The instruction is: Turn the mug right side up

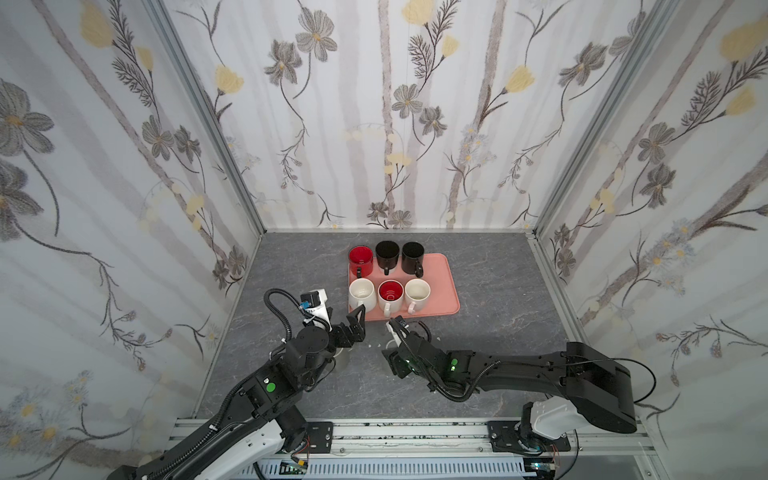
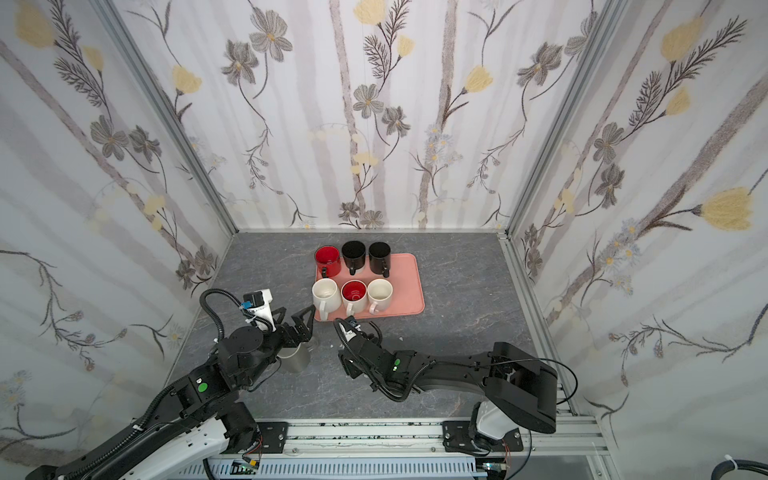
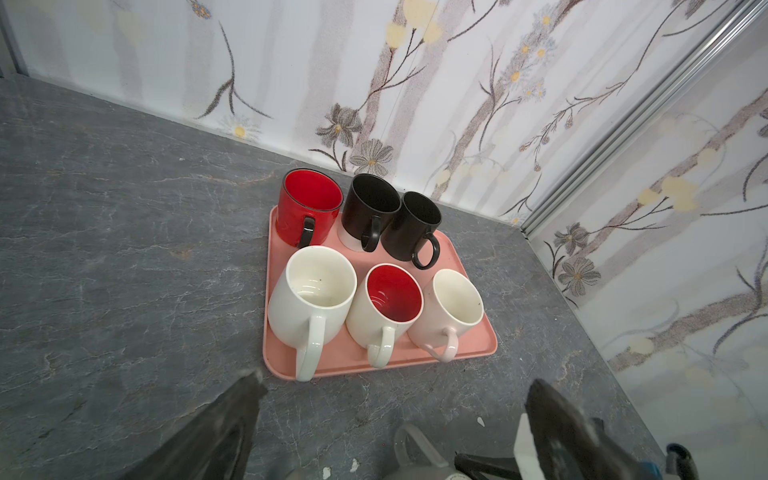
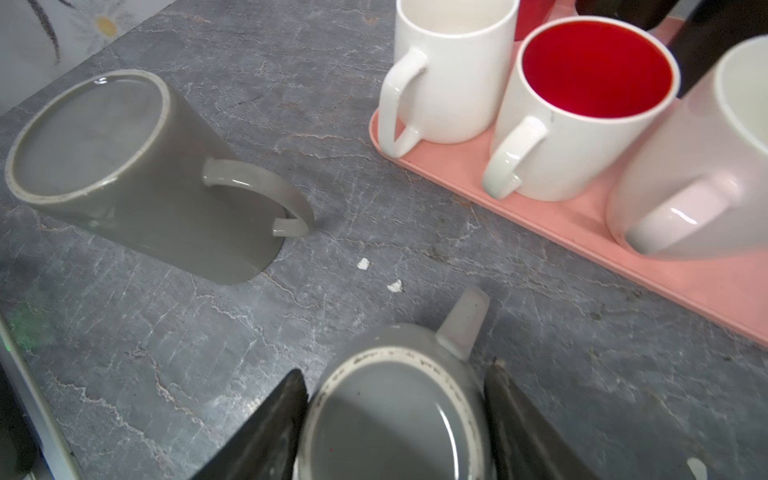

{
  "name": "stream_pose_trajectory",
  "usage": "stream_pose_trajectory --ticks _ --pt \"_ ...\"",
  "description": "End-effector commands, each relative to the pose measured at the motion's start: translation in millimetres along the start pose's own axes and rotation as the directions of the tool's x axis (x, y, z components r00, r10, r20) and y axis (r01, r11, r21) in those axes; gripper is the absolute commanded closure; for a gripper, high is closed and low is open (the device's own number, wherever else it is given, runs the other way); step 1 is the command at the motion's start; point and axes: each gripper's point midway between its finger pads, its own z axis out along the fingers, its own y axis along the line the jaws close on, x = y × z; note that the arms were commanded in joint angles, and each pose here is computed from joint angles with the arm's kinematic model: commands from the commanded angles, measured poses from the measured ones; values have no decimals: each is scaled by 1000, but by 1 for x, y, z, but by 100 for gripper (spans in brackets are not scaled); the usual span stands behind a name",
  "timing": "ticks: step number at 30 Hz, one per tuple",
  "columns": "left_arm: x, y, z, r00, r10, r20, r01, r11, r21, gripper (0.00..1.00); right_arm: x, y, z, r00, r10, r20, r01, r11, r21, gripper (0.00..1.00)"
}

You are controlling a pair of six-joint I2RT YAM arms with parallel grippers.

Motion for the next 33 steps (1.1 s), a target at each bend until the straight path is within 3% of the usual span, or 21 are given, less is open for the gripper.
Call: stream_pose_trajectory --ticks 1,5,15,20,25,29,33 --pt "-4 -6 3 1000 -16 18 16 1000 27 0 25 -11 -6 997 35 -62 -34 999 20 21" --pt "-1 -11 7 1000 -13 4 13 999 44 0 26 -18 -11 997 60 -44 -59 998 37 10" --pt "21 -25 23 995 8 -96 1 996 86 1 33 -35 -30 995 95 -25 -93 993 70 6" --pt "54 -31 41 976 33 -214 -13 995 95 9 38 -43 -42 993 122 -8 -121 991 59 5" --pt "80 -33 54 953 64 -295 -46 997 69 18 23 -49 -63 981 170 94 -172 985 13 5" --pt "102 -29 65 927 93 -363 -96 995 11 23 14 -77 -76 961 236 146 -248 967 65 8" --pt "114 -26 71 913 85 -399 -99 995 -17 34 23 -108 -69 948 301 108 -314 938 145 24"
